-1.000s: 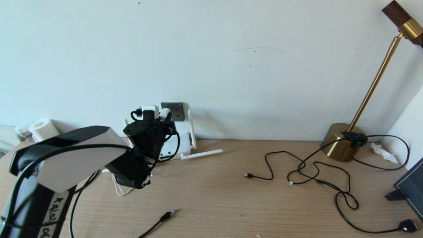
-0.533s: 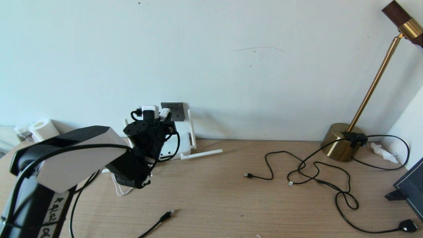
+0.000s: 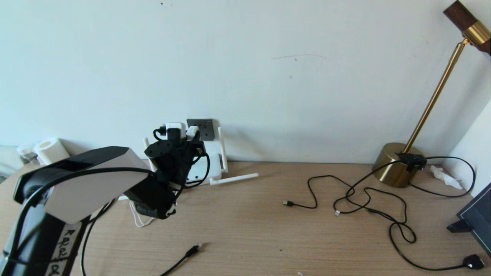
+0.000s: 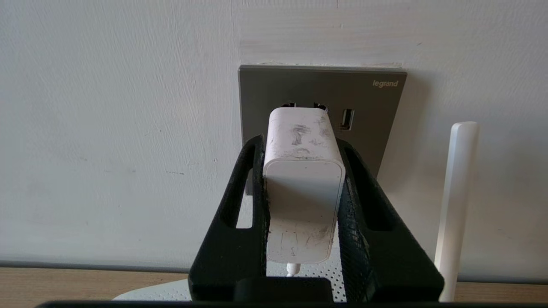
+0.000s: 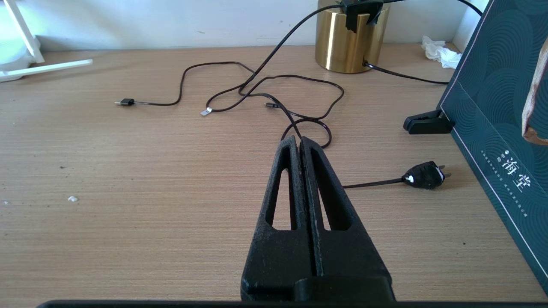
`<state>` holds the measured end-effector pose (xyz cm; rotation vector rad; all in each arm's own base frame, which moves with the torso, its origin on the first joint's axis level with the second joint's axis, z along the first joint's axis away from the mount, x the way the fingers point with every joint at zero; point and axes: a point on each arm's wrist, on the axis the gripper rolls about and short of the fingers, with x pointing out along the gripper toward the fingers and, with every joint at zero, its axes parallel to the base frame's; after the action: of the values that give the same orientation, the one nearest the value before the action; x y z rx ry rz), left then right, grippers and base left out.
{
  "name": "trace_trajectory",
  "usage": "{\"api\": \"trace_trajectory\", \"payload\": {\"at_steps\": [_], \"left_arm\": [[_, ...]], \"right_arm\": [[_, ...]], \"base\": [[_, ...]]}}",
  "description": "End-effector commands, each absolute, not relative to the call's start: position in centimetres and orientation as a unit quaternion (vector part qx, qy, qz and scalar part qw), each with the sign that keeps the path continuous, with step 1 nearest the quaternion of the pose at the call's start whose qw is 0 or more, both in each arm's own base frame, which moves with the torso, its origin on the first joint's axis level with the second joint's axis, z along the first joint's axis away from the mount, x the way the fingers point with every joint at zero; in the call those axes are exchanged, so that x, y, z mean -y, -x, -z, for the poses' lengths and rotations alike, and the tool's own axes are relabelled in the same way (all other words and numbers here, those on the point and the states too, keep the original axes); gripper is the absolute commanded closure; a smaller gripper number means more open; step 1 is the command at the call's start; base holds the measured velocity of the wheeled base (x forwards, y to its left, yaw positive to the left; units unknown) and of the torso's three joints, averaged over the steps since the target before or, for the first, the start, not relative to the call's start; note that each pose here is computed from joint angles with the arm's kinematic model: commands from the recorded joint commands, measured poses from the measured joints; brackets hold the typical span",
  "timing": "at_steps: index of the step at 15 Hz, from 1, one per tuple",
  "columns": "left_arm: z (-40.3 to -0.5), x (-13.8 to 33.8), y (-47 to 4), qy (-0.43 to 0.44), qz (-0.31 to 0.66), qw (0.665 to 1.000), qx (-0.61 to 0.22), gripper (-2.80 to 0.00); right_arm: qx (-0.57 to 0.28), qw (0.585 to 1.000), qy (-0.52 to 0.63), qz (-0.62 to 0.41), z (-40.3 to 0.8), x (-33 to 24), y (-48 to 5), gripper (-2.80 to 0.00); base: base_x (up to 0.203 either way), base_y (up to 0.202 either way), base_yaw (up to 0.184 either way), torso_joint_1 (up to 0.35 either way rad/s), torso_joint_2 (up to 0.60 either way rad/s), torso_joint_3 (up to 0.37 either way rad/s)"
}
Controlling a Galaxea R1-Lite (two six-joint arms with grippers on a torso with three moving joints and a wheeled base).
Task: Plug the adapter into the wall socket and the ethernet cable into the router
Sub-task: Plug plug into socket
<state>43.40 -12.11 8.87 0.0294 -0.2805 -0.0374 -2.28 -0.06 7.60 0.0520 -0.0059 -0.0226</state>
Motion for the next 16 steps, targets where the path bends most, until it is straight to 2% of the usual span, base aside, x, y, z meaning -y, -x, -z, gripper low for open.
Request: {"api": "trace_trajectory", "payload": {"at_steps": [1,16], "left_arm": [[-8.93,12.19,-43.43,-0.014,0.018,0.989,0.145,0.0],[-9.01,12.29,-43.49,-0.013,0.019,0.989,0.147,0.0]], "right_arm": [[0.003,1.0,-0.026,0.011,-7.61,0.06,2.27,0.0],[0.003,1.0,-0.026,0.011,-7.61,0.06,2.27,0.0]], "base": [[0.0,0.0,0.0,0.0,0.0,0.0],[0.0,0.0,0.0,0.0,0.0,0.0]]}}
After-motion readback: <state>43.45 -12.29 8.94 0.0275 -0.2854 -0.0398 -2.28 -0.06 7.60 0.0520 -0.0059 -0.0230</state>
